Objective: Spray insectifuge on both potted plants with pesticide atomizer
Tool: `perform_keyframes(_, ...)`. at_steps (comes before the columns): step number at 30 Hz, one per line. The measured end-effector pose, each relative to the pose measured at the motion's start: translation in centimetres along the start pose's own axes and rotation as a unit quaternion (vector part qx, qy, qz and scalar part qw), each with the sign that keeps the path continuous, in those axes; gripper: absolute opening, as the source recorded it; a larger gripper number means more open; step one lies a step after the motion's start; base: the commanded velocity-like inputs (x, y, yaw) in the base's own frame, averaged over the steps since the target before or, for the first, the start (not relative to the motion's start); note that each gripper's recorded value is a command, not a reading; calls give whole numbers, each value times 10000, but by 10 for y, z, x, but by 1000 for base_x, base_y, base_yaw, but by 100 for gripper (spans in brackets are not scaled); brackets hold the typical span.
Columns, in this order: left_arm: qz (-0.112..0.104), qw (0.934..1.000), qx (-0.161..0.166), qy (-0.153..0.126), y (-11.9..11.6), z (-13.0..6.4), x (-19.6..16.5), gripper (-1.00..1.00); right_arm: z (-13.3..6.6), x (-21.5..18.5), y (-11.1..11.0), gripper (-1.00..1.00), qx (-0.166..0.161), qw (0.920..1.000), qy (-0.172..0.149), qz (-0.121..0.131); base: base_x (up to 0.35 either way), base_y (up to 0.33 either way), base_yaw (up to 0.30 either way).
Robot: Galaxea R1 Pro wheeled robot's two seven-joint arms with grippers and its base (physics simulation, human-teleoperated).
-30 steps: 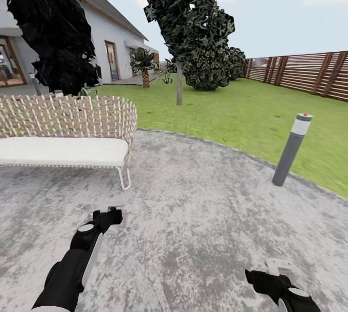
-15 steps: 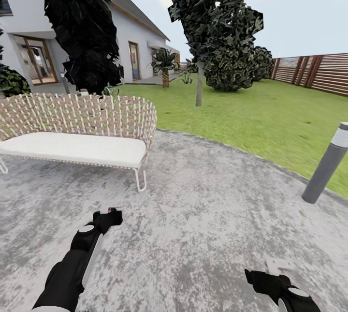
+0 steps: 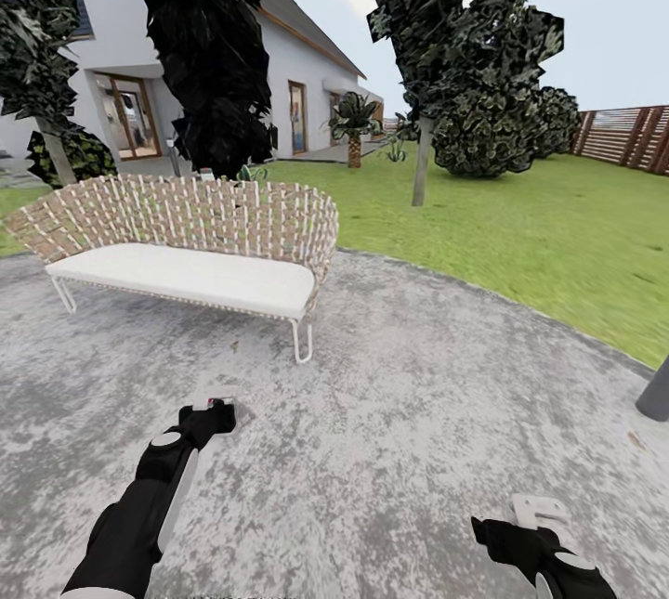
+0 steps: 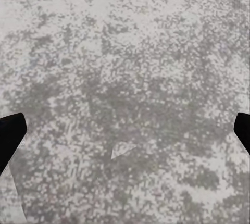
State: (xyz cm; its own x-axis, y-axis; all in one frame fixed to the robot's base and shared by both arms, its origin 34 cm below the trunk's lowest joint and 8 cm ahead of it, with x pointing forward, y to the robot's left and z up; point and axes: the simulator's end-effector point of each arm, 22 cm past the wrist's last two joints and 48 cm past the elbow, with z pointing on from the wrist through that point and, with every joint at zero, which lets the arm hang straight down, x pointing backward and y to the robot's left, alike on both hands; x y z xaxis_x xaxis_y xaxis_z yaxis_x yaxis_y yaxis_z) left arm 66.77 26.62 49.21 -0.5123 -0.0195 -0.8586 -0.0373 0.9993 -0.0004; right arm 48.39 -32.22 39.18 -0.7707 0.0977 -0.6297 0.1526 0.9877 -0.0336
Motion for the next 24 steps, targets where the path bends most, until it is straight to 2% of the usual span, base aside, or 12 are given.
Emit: perform_keyframes(24, -2, 10000, 8, 7, -1, 0, 0, -100, 0, 0, 0, 100, 1, 10000, 0, 0, 1, 0, 257)
